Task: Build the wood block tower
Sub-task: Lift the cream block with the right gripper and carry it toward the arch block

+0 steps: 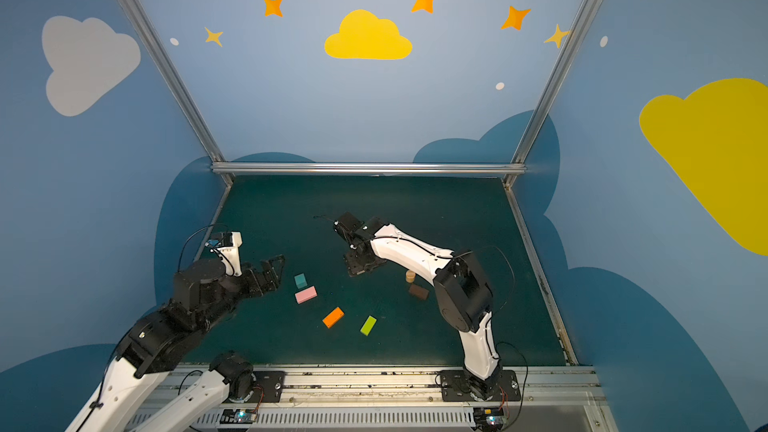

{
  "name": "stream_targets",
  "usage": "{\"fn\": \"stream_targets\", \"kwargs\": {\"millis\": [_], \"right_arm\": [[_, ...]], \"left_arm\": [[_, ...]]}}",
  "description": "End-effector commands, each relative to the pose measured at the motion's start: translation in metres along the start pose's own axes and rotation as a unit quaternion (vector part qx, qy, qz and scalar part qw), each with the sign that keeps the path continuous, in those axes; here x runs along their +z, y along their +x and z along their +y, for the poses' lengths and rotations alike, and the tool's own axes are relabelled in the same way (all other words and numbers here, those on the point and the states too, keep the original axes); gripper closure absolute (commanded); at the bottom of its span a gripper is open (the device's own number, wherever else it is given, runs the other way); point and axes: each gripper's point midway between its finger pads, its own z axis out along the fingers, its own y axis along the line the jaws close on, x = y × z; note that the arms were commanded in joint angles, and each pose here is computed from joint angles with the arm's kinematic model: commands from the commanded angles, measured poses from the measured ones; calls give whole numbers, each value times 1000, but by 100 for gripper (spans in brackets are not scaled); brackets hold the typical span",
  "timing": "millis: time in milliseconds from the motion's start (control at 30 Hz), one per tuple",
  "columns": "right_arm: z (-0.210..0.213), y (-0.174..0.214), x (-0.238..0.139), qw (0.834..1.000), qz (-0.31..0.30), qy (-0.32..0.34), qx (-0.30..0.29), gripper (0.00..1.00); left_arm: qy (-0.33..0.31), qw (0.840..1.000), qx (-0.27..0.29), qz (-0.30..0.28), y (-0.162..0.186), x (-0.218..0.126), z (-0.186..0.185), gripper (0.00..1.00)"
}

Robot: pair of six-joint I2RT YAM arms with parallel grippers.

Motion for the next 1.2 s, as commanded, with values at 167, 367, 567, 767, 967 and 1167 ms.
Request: {"fn": "stream_targets", "kwargs": {"millis": [167, 367, 567, 767, 967, 1167], "right_arm": [[-7, -29, -6, 998, 15, 7, 59, 32], [-19, -41, -1, 994, 26, 24, 99, 32], [-24, -49, 10, 990, 30, 22, 138, 32], [-19, -60, 18, 987, 27, 15, 156, 32], [-19, -64, 29, 985, 30, 24, 167, 34], [-24, -62, 38, 983, 36, 42, 175, 34]], "left_arm": [[-26, 999, 19, 9, 2, 3, 8, 0], [-17, 999, 19, 21, 6, 7, 4, 0], [-9, 999, 23, 30, 10, 8, 1, 0], [3, 999, 24, 41, 14, 11, -3, 0], [5, 999, 23, 41, 15, 10, -3, 0], [6, 999, 21, 41, 16, 10, -3, 0]]}}
